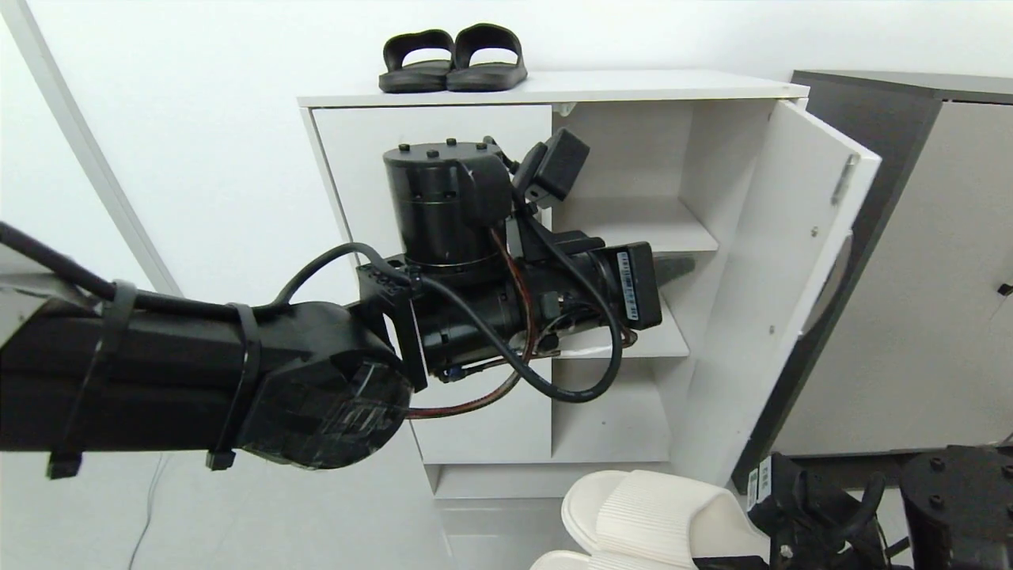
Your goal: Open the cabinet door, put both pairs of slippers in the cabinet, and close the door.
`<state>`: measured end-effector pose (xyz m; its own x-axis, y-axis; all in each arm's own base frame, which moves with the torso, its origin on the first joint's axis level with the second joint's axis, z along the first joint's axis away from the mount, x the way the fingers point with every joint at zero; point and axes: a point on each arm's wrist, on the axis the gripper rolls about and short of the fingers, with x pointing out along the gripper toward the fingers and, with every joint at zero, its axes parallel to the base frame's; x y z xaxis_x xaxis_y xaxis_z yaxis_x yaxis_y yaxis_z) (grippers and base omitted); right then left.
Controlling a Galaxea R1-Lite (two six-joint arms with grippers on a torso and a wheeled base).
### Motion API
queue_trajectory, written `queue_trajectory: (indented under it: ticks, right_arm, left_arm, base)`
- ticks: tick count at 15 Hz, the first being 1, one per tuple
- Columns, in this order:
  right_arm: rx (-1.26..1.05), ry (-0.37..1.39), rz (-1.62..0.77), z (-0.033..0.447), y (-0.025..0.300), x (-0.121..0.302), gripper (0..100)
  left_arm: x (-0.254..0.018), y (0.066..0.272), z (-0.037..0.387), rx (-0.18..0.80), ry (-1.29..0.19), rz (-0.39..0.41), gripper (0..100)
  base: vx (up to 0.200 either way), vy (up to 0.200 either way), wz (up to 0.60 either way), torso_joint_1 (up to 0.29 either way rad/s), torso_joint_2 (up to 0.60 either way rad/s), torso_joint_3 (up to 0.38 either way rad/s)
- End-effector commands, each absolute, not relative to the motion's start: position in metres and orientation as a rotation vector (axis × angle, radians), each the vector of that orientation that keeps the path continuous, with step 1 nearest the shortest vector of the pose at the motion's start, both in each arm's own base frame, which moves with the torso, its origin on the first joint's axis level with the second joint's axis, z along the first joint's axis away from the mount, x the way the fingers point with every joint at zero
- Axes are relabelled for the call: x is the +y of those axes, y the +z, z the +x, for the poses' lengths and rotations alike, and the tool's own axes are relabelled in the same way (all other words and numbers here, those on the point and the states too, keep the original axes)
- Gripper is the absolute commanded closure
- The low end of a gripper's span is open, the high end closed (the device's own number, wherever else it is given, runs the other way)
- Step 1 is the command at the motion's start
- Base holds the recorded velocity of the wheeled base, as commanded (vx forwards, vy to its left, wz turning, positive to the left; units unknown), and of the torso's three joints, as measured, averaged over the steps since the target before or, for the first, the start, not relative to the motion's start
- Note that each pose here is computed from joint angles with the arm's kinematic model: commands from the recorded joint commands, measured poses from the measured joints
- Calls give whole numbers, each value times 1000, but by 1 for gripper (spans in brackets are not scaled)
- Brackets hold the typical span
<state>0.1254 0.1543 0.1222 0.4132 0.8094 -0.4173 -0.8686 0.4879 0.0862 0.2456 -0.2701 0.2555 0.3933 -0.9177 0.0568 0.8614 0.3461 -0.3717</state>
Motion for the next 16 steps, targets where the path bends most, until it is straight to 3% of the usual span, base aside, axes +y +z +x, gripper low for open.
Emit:
queue_trajectory:
  ticks: [1, 5, 9, 11, 13, 16]
  right_arm:
    - [438, 1061, -153, 126, 122, 155, 100]
    - [426, 1030, -143, 134, 125, 162, 100]
    - [373, 617, -14, 180, 142, 192, 100]
    - [332, 458, -9, 200, 144, 206, 100]
    - [308, 306, -21, 216, 139, 219, 100]
    - [262, 118, -23, 238, 135, 232, 100]
  left_arm:
    - [-258, 257, 250, 154, -1133, -375, 100]
    - [-215, 270, 248, 82, -1055, -385, 100]
    - [-140, 299, 212, -29, -934, -390, 100]
    - [-108, 299, 185, -27, -863, -357, 100]
    - [-82, 291, 151, -19, -720, -274, 100]
    - [-53, 272, 119, -4, -390, -169, 100]
  base:
    - [0, 0, 0, 0, 0, 0]
    - [0, 0, 0, 0, 0, 0]
    - [0, 0, 0, 0, 0, 0]
    - [0, 0, 0, 0, 0, 0]
    - [0, 0, 0, 0, 0, 0]
    - [0, 0, 0, 0, 0, 0]
